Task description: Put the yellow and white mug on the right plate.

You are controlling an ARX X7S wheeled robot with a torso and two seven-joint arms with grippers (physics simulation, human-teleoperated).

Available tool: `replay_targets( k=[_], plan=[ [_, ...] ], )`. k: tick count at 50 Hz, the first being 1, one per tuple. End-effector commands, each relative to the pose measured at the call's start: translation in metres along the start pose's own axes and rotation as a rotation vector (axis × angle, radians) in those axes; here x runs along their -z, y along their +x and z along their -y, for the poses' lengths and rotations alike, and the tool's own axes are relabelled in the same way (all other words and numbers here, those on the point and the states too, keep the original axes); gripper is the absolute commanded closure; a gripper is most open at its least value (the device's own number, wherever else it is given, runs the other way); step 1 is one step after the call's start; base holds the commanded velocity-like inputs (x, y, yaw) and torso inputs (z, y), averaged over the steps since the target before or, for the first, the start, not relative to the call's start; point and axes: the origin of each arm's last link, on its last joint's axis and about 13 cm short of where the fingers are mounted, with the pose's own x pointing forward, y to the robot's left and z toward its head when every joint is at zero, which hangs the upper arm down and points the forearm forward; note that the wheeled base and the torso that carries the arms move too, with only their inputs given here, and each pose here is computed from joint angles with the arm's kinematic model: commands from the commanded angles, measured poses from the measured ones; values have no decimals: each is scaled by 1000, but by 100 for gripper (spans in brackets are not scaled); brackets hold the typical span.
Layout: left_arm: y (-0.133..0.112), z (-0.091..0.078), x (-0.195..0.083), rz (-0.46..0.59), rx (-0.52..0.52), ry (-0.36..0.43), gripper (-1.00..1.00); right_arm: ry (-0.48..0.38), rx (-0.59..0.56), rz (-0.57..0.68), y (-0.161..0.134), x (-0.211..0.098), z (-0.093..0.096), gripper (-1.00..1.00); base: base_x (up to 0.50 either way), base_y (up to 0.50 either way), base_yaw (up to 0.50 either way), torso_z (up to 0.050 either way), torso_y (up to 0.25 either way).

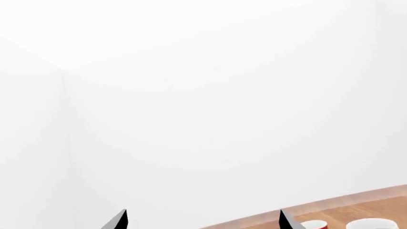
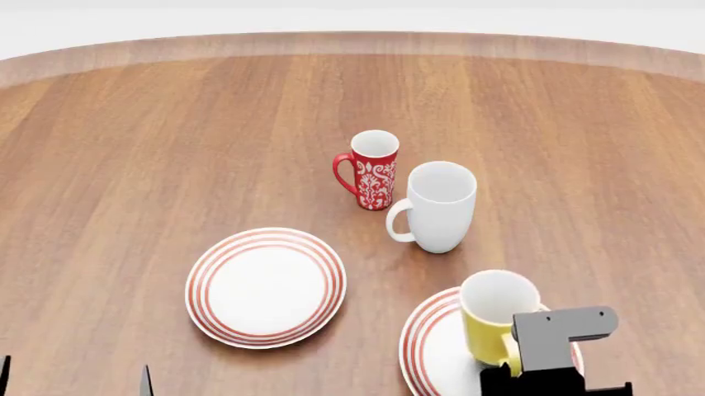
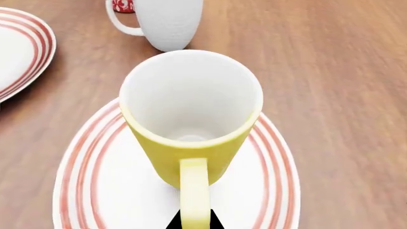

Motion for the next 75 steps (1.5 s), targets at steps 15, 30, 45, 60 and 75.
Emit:
replay_targets(
  k=[15, 30, 45, 60, 75],
  plan=[
    [-7, 8, 27, 16, -10, 13, -100, -26, -59, 31, 10, -10, -8, 100, 0, 0, 0, 0, 1],
    [-10, 9, 34, 14, -10, 14, -100, -7, -64, -27, 11, 2, -8, 100, 0, 0, 0, 0, 0],
    [17, -9, -26, 13, -16, 17, -100, 18, -60, -76, 12, 14, -7, 100, 0, 0, 0, 0, 0],
    [13, -6, -16, 2, -15, 5, -100, -2, -99, -85, 1, 20, -9, -100, 0, 0, 0, 0, 0],
    [7, -2, -4, 3, -7, -2, -100, 13, -127, -52, -21, 21, -12, -100, 0, 0, 0, 0, 0]
  ],
)
